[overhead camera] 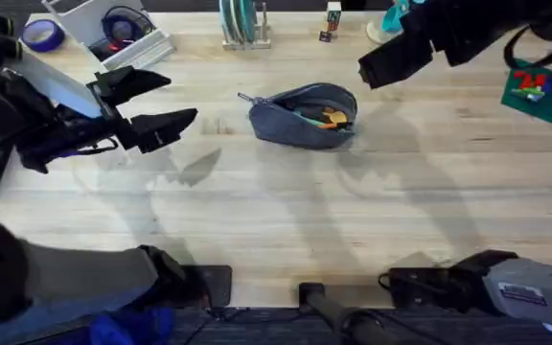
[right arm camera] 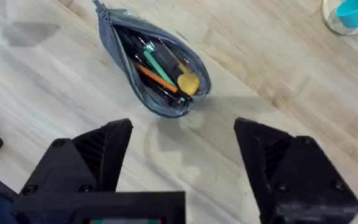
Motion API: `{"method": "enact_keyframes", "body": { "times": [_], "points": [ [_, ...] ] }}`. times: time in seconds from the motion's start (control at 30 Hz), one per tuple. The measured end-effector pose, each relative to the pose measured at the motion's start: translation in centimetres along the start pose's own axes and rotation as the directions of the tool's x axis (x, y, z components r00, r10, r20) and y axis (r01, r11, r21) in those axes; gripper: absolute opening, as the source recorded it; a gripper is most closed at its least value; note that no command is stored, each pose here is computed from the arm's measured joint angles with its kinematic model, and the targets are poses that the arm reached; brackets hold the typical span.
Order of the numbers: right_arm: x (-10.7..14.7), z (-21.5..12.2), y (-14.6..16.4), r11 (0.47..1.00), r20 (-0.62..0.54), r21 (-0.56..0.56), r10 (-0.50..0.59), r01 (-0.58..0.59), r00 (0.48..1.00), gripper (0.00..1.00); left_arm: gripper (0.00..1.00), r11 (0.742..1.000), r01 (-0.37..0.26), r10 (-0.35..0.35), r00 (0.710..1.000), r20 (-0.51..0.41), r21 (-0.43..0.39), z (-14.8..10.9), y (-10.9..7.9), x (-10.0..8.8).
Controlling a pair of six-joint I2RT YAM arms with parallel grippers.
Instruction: Unzip the bag, pick up the pens from the table one at a time and place them inside, then zip the bag closed.
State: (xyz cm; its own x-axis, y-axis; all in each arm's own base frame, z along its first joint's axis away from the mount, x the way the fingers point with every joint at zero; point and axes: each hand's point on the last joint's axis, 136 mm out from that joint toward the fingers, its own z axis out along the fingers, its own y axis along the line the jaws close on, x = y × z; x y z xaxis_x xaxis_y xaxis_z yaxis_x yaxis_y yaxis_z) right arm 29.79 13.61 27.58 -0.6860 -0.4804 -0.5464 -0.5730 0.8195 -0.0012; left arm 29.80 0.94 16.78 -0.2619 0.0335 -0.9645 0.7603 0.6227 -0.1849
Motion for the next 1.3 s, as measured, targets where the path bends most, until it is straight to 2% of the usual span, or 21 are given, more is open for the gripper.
{"method": "enact_keyframes", "body": {
  "times": [0.17,0.37,0.57,0.73,1.3],
  "points": [
    [0.0,0.0,0.0,1.000,0.000,0.000,0.000,0.000,1.000,0.996,0.988,0.999,-0.048,0.047,0.999,0.021,0.005,0.3,1.4,1.0],
    [0.0,0.0,0.0,1.000,0.000,0.000,0.000,0.000,1.000,0.996,0.988,0.999,-0.041,0.041,0.999,0.022,0.027,1.1,2.1,2.8],
    [0.0,0.0,0.0,1.000,0.000,0.000,0.000,0.000,1.000,0.997,0.988,0.998,-0.021,0.021,1.000,-0.002,0.061,2.0,1.7,3.9],
    [0.0,0.0,0.0,1.000,0.000,0.000,0.000,0.000,1.000,0.997,0.988,0.995,-0.006,0.009,0.999,-0.035,0.101,2.7,0.4,4.4],
    [0.4,0.0,0.1,1.000,-0.017,-0.004,0.002,-0.002,1.000,0.997,0.993,0.991,-0.060,0.067,0.996,-0.055,0.116,3.1,0.2,4.8]
  ]
}}
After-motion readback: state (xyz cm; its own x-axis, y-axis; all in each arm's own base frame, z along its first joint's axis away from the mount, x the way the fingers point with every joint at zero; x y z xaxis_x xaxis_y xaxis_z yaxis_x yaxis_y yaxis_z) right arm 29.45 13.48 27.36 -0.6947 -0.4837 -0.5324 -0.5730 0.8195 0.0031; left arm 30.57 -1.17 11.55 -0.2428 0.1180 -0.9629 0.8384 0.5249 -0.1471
